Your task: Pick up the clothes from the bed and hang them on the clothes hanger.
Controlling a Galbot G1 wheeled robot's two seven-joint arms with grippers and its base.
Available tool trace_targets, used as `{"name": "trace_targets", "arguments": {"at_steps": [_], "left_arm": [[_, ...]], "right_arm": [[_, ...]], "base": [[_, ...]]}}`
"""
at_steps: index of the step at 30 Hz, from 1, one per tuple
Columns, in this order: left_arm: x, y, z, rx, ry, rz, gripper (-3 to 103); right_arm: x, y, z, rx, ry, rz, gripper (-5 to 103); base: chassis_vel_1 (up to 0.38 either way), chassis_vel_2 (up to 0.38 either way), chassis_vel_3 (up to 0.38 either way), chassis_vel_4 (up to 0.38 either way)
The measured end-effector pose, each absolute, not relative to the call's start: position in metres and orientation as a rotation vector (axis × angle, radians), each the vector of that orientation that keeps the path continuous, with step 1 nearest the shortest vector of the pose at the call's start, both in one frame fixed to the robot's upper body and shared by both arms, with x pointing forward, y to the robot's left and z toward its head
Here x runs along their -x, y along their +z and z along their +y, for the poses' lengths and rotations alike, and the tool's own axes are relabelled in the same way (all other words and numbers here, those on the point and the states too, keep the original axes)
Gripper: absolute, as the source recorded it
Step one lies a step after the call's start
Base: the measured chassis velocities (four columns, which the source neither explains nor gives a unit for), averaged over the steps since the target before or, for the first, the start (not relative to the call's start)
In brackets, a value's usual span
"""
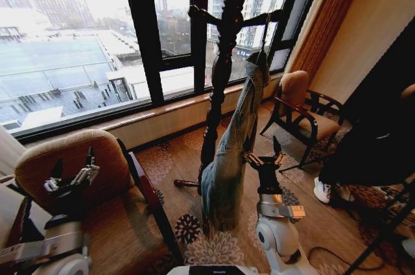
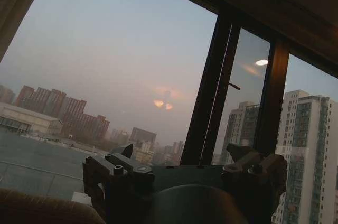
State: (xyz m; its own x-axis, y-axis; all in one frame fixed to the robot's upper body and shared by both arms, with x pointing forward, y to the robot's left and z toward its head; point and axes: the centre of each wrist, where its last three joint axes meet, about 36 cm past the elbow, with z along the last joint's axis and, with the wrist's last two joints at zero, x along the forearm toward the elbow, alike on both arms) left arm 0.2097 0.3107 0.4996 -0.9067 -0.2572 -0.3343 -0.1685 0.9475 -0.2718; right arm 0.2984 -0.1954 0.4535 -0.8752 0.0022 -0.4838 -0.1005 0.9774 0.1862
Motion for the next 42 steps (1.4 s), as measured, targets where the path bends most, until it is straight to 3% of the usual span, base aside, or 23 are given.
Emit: {"name": "trace_targets", "arguments": {"at_steps": [7,42], "left_arm": [[-0.2087,0.5001,0.3088,0.297,-0.328,2.725,100],[-0.2084,0.5013,0.3072,0.294,-0.321,2.73,100]], "right_arm": [[-0.294,0.4603,-0.1896,0.058,0.379,2.627,100],[-0.2937,0.4605,-0.192,0.036,0.374,2.634,100]], "base": [[0.0,0.0,0.0,0.0],[0.0,0.0,0.0,0.0]]}}
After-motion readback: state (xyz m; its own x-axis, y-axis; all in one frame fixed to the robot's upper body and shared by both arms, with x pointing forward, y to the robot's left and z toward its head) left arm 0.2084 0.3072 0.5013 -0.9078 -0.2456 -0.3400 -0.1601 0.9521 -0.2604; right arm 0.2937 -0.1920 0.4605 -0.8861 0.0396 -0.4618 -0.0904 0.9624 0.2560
